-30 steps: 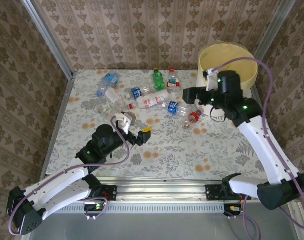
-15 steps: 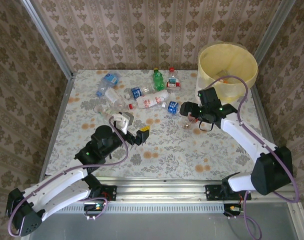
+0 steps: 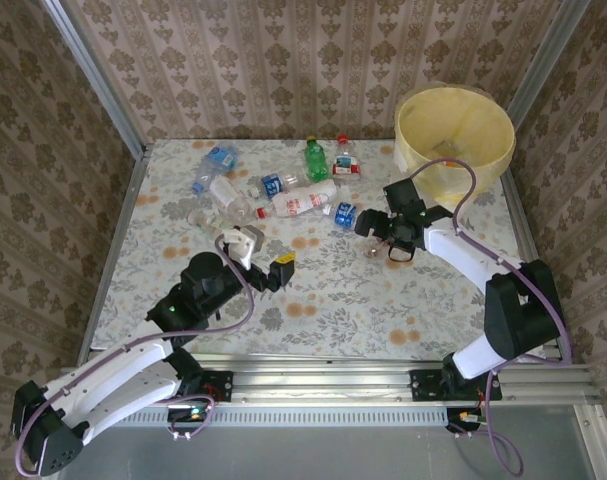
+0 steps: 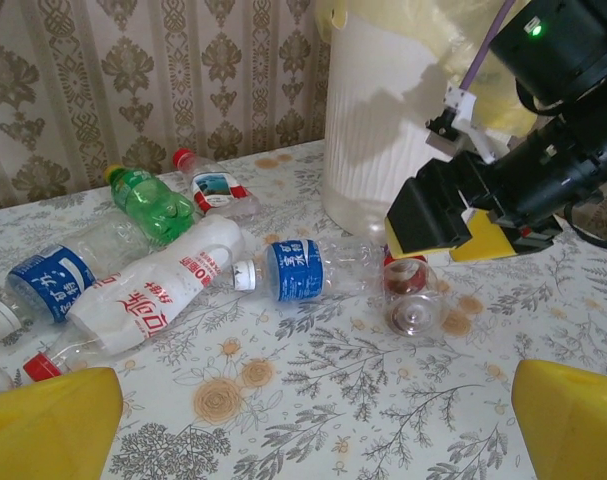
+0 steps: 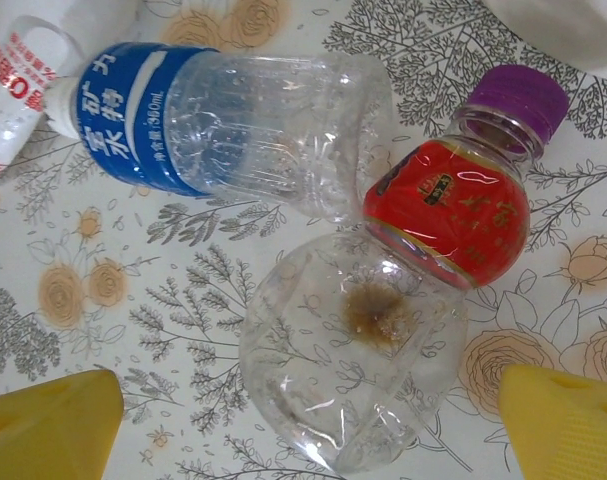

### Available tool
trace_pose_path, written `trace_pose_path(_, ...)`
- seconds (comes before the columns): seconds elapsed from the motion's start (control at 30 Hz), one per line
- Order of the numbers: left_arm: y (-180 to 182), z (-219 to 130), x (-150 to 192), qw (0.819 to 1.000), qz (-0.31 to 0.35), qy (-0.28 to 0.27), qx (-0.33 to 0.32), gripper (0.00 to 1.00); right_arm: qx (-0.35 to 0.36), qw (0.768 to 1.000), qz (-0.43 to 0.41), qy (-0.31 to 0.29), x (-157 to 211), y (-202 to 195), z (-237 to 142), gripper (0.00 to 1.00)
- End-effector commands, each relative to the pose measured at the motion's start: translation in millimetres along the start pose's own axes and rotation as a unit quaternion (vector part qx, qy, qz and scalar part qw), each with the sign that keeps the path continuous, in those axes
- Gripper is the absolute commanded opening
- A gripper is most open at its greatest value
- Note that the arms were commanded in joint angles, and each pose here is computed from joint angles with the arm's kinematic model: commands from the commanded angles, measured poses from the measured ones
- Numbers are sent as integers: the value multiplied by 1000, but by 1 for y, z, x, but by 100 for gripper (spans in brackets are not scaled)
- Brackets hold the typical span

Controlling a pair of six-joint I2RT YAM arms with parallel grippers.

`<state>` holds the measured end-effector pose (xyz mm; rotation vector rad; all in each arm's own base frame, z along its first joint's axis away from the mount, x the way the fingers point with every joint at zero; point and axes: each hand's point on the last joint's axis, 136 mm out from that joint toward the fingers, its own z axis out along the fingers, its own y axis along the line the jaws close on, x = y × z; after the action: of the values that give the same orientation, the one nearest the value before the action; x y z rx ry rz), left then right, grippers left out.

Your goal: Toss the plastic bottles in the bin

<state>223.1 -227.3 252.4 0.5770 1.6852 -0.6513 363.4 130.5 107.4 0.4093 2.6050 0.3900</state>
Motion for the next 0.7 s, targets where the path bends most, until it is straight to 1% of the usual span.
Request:
trace_pose_path(0.0,6,-4,3,1000,-9,-1,-12,100,17,1000,10,-7,-1,-6,9,97)
trace_pose_path(0.67,13,-6,7,1000,-11,0,-24,100,71,997,5,13,8,-27,46,95)
